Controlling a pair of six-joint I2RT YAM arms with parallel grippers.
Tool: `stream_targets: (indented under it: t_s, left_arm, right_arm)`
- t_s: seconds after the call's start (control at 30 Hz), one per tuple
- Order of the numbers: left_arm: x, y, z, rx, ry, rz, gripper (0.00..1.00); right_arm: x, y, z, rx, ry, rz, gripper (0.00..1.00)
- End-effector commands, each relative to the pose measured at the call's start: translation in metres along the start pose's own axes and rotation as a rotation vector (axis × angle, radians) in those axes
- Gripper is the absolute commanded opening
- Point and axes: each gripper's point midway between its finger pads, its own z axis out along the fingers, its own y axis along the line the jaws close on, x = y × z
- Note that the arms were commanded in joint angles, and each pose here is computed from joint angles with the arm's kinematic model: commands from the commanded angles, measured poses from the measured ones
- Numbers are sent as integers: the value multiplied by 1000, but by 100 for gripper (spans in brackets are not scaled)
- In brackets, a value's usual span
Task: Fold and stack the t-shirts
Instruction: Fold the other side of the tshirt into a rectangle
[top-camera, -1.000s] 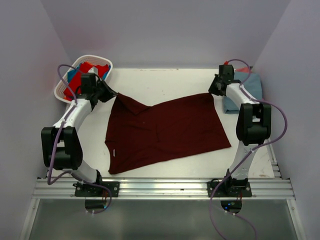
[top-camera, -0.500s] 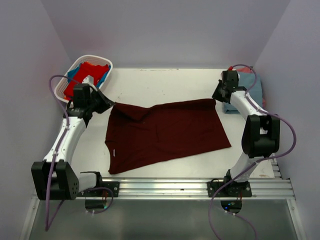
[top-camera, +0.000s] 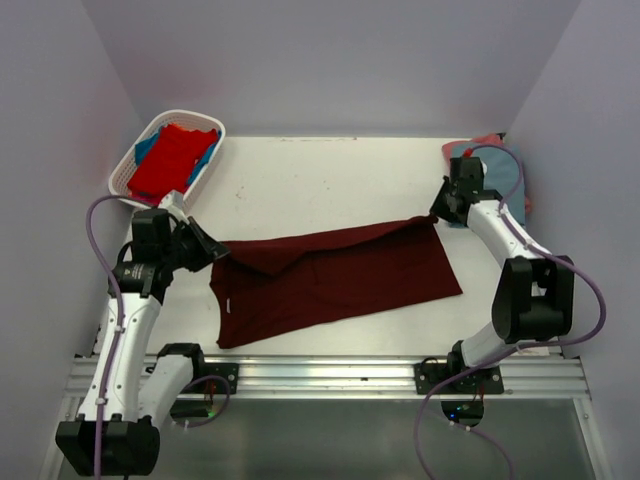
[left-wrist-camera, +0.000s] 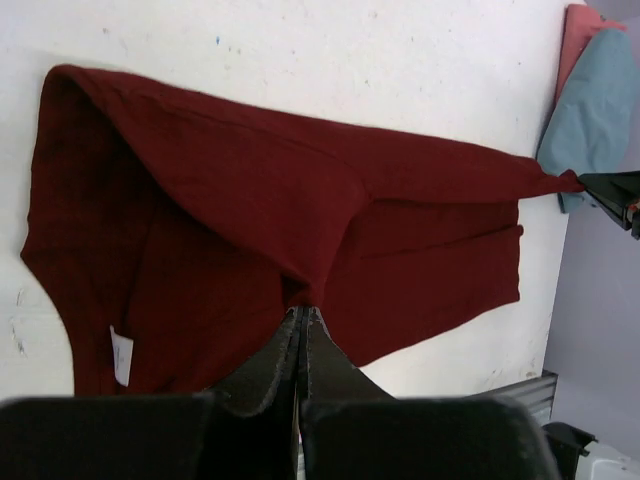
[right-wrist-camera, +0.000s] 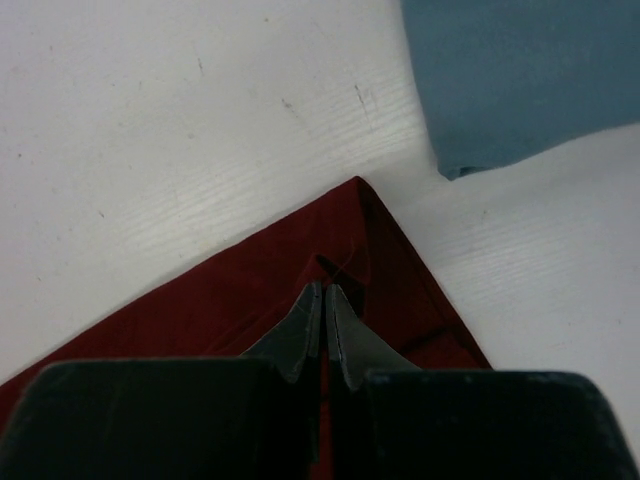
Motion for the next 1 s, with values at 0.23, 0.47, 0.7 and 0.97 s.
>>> stream_targets:
  t_s: [0.23, 0.47, 0.7, 0.97]
  left_arm:
    - [43, 9, -16, -17, 110, -87, 0]
    - [58, 10, -30, -43, 132, -106, 0]
    - [72, 20, -38, -74, 133, -136, 0]
    - [63, 24, -45, -104, 65, -133, 0]
  right_arm:
    - [8, -23, -3, 95, -6, -5, 0]
    - [12, -27, 5, 128, 9, -9, 0]
    - [21, -33, 7, 150, 37, -12, 0]
    - [39, -40, 6, 190, 88, -17, 0]
